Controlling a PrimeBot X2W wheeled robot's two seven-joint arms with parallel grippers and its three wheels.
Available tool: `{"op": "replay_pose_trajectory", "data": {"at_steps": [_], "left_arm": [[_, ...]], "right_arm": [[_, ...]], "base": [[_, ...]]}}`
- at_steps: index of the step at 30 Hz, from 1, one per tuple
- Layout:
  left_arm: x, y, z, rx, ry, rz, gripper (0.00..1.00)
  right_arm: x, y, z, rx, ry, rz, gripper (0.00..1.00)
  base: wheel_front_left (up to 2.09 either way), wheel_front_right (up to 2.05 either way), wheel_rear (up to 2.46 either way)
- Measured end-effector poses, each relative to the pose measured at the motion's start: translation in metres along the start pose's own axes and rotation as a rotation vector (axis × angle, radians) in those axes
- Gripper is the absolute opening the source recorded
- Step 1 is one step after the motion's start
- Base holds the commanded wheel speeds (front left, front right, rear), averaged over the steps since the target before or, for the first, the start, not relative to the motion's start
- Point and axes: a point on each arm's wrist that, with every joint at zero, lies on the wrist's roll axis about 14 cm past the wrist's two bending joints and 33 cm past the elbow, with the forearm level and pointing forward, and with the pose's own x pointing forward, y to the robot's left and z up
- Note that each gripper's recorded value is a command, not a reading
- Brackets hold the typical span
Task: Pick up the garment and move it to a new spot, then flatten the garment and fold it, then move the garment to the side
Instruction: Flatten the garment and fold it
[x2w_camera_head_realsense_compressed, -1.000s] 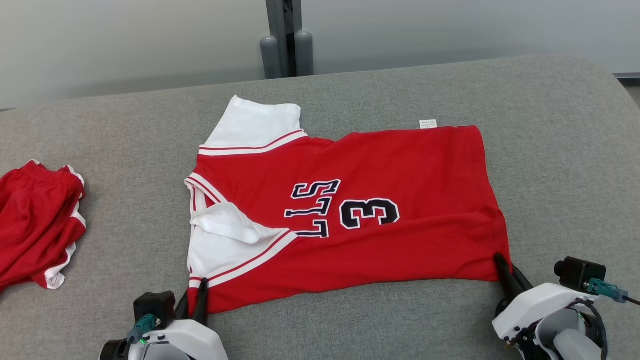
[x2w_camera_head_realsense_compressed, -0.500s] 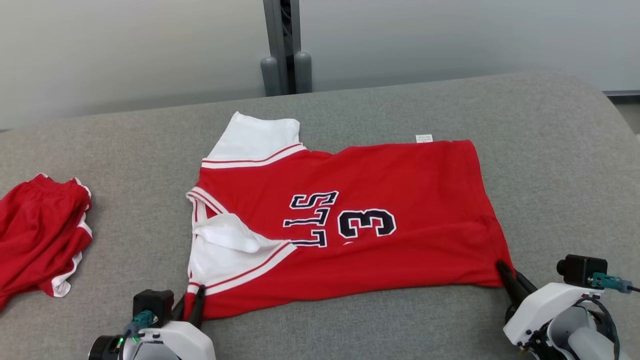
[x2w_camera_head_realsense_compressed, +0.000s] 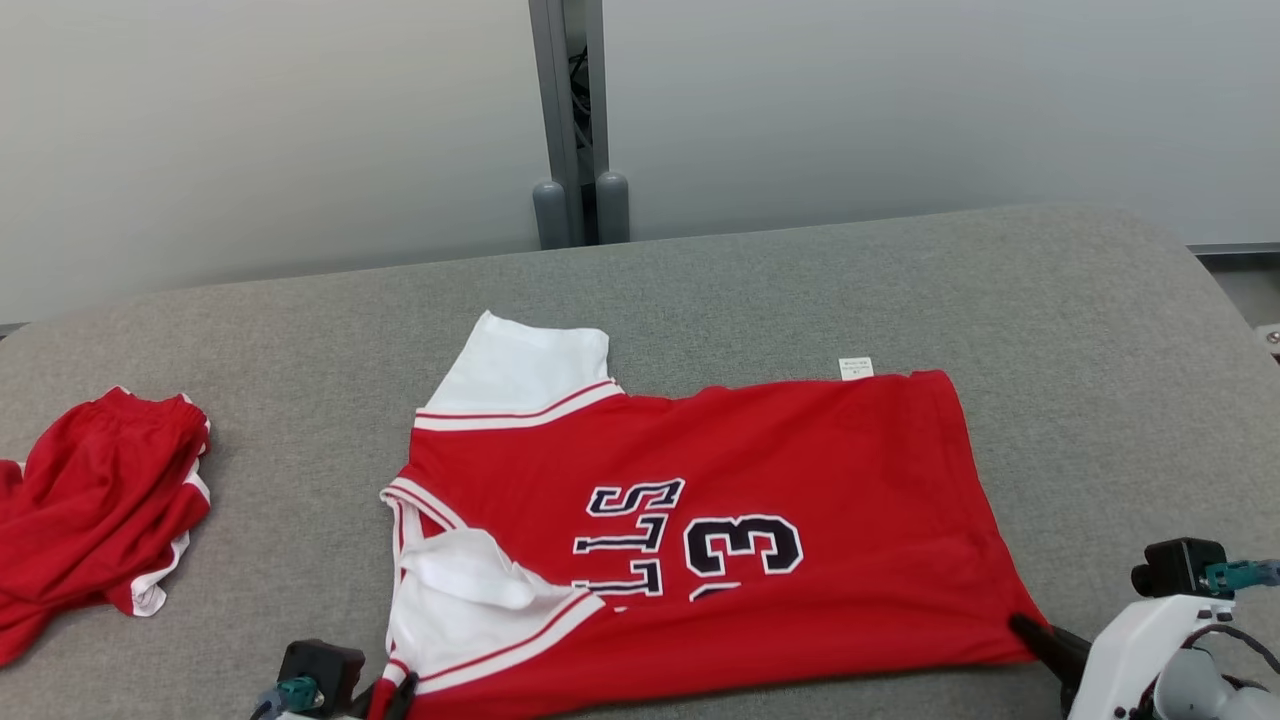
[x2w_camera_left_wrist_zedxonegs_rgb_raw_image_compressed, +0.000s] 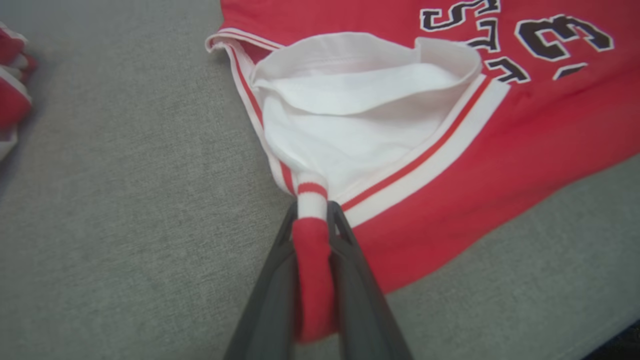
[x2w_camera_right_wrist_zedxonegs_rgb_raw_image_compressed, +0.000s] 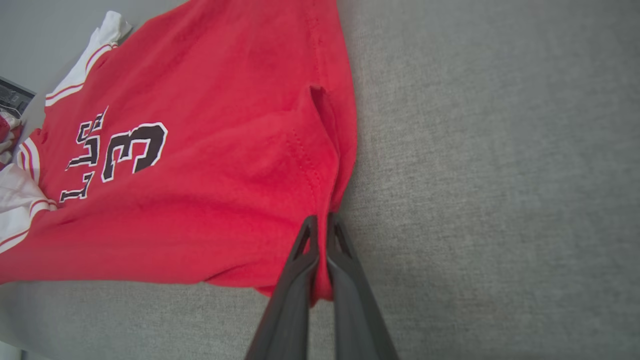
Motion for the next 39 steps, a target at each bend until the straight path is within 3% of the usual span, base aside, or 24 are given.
{"op": "replay_pose_trajectory", "data": {"at_steps": [9,20,21,22,31,39], "left_arm": [[-0.028,-0.008,-0.013,0.019,0.086,-0.049,0.0],[-0.044,-0.021,-0.025,0.02,0.176,-0.091,0.0],[-0.045,-0.021,-0.026,0.021,0.185,-0.09,0.38],[-0.045,-0.021,-0.027,0.02,0.189,-0.091,1.0],[-0.043,-0.007,0.003,-0.059,0.099,-0.035,1.0],[-0.026,0.024,0.109,-0.153,-0.313,0.081,1.0]], "right_arm": [[-0.023,-0.013,-0.027,0.033,0.143,0.0,0.0],[-0.036,-0.019,-0.052,0.099,0.207,-0.011,0.0],[-0.036,-0.02,-0.052,0.109,0.204,-0.015,0.98],[-0.036,-0.02,-0.053,0.118,0.211,-0.018,1.0],[-0.035,-0.032,-0.015,0.102,0.103,-0.049,1.0],[-0.022,-0.012,0.079,0.004,-0.235,-0.016,1.0]], "base": [[0.0,0.0,0.0],[0.0,0.0,0.0],[0.0,0.0,0.0],[0.0,0.0,0.0],[0.0,0.0,0.0],[0.0,0.0,0.0]]}}
